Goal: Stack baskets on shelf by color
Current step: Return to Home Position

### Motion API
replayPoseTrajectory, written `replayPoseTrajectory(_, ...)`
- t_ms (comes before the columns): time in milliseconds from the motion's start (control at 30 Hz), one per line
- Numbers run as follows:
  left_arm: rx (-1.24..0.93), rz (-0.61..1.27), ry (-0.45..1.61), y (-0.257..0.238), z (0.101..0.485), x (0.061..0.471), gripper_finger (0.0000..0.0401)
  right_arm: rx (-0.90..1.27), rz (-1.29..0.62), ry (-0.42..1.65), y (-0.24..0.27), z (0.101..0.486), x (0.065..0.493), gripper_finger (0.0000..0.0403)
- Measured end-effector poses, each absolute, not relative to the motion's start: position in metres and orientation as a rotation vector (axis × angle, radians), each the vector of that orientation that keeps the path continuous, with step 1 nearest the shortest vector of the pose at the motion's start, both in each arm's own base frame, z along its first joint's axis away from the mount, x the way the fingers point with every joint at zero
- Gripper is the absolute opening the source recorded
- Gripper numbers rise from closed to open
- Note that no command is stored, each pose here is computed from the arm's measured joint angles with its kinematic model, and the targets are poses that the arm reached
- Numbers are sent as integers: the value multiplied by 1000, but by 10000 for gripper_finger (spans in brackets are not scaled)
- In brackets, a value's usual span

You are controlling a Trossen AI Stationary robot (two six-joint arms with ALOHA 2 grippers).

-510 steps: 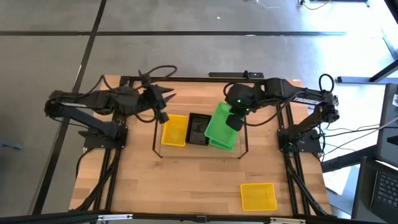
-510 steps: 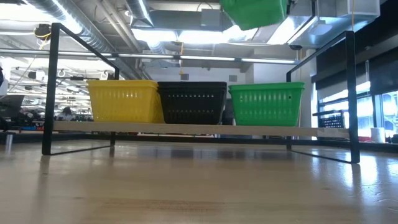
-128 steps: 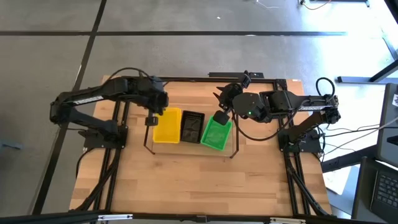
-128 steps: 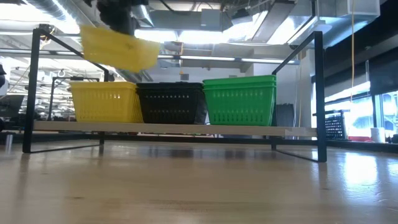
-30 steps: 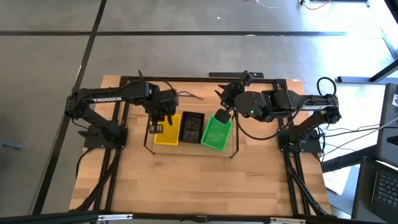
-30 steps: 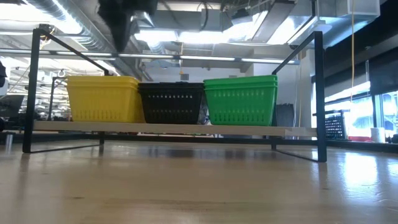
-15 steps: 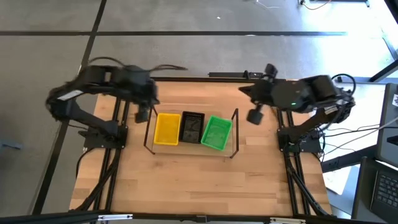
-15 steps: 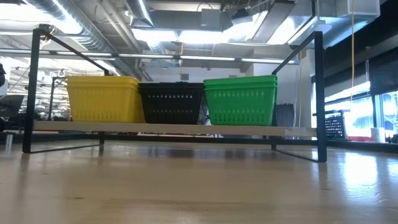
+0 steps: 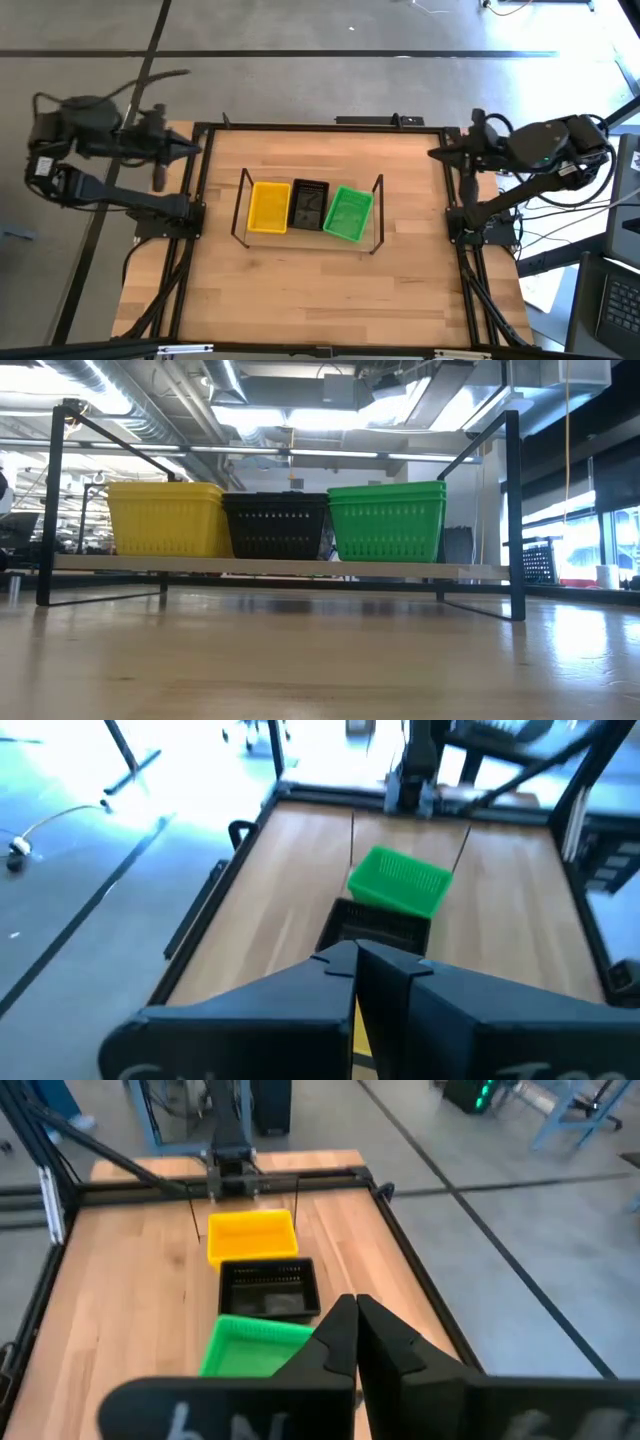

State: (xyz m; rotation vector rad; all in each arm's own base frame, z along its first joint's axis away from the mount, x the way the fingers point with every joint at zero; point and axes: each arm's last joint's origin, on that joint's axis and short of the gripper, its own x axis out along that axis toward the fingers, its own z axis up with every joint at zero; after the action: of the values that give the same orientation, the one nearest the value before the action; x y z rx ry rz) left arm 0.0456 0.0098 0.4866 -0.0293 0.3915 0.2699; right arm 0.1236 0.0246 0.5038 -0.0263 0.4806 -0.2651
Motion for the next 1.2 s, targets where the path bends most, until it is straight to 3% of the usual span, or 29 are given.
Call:
replayPoseTrajectory(333, -98, 283, 153, 3, 447, -13, 0, 28, -190, 273, 12, 458, 81, 0)
replayPoseTrajectory(667, -103, 262, 29, 1, 404, -27, 0, 11, 97, 24, 12, 405, 55, 0)
replayPoseTrajectory(1200, -103, 238, -187, -6, 376, -79, 0, 47, 134, -103, -1, 335, 14, 0)
